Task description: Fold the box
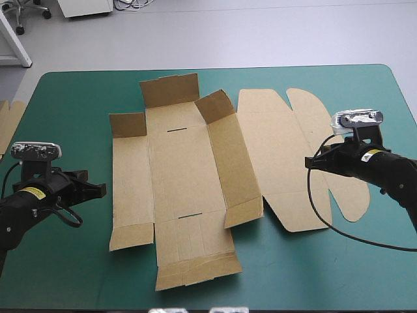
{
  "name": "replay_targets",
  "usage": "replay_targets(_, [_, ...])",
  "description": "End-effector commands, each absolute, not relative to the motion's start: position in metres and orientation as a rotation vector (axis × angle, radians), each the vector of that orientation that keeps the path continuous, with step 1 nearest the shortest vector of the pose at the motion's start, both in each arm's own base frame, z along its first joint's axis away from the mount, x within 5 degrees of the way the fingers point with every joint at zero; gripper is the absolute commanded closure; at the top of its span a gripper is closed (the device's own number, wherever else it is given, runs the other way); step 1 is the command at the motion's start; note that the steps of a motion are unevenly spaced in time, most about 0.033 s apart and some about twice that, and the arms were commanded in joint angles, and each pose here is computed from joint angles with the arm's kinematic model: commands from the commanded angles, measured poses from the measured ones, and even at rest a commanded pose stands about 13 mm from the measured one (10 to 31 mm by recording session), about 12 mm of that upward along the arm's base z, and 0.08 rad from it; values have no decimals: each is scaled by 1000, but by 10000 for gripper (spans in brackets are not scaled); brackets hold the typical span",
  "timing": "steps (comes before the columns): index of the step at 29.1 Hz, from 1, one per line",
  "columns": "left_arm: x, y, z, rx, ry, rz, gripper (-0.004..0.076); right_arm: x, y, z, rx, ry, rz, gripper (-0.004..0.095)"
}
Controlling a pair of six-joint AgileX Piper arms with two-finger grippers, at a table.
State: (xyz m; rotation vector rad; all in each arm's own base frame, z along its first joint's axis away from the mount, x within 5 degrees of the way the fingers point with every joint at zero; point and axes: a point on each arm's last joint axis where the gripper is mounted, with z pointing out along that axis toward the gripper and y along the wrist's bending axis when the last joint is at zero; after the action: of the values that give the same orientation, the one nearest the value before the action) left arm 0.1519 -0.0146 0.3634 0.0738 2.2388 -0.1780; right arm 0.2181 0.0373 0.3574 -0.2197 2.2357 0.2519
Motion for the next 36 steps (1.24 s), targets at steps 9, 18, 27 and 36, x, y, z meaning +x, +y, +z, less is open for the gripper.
replay_targets(9, [165, -25, 375, 113, 2161, -309, 734, 217, 35, 377, -195, 2132, 246, 927])
replay_targets(18, [166, -24, 375, 116, 2152, -290, 734, 217, 35, 377, -195, 2132, 246, 927])
replay_targets(27, [186, -18, 373, 38, 2108, -278, 731, 217, 35, 376, -195, 2134, 246, 927])
replay_targets(36, [226, -7, 354, -76, 2116, -627, 723, 217, 35, 376, -202, 2133, 243, 927])
